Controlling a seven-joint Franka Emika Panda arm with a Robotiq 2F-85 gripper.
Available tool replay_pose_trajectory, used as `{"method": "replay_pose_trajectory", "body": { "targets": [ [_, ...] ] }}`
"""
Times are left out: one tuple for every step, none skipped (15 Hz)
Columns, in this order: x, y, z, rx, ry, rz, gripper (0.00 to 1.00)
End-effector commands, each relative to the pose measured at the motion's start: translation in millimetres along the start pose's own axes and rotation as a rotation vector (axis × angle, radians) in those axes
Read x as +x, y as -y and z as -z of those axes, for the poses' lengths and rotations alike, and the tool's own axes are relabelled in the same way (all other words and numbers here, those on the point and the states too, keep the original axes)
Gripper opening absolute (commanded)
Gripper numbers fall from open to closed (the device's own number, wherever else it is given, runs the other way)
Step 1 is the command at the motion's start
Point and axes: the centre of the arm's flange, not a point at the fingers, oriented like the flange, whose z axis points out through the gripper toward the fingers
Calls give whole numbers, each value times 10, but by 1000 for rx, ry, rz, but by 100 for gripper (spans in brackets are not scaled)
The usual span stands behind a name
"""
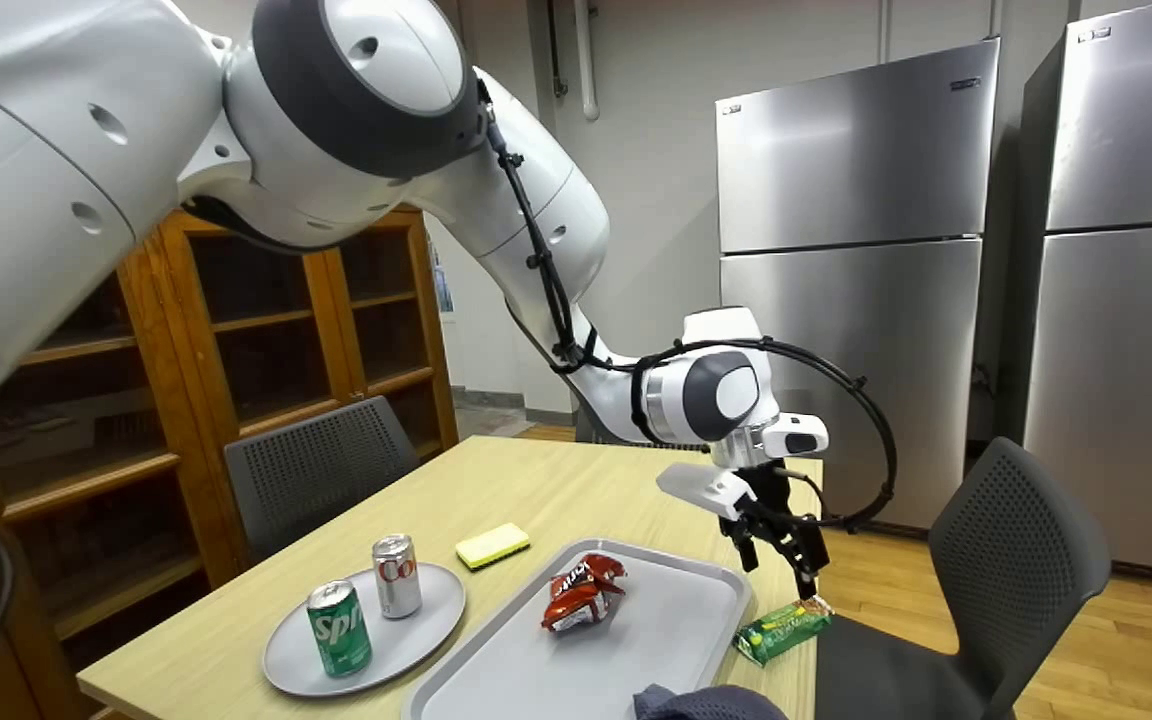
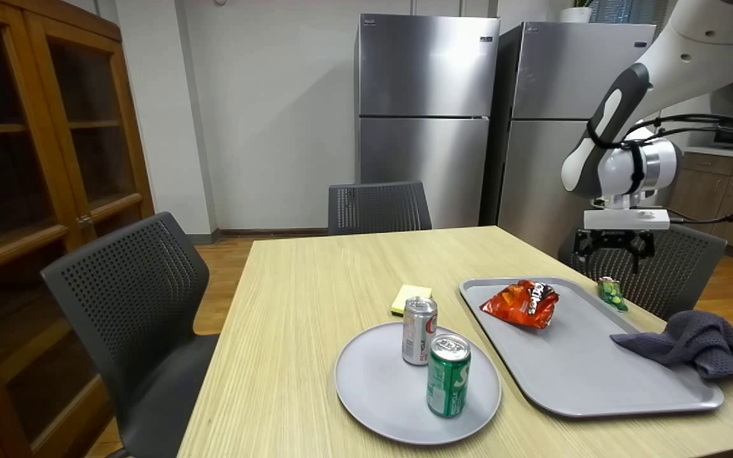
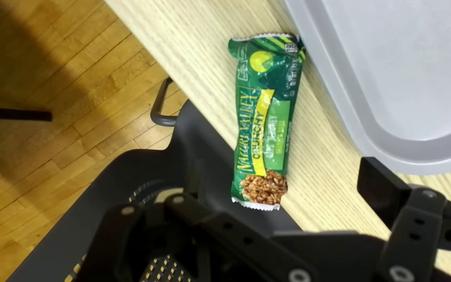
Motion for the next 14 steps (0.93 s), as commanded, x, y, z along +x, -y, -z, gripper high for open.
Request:
{"method": "replay_pose_trajectory", "body": {
  "targets": [
    [-303,60,237,39,-1,64,100],
    [-360,112,262,41,-2,94,100],
    [-429,163,297,47,-7,128,100],
    [-485,215,338,55,-9,156,100],
    [-546,266,383,66,-12,184,100],
    [-600,308,419,78,-14,213,100],
    [-663,369,452,84,-16,239,100],
    [-722,425,476,90,-15,268,100],
    [-786,485,482,90,-12,303,100],
    [-851,550,492,82,-12,337,100],
    [-907,612,506,81,-11,364,100],
    [-961,657,521,87,-11,392,100],
    [-1013,707,548,97,-11,409,100],
    [-1061,752,571,109,-9,425,100]
  ]
}}
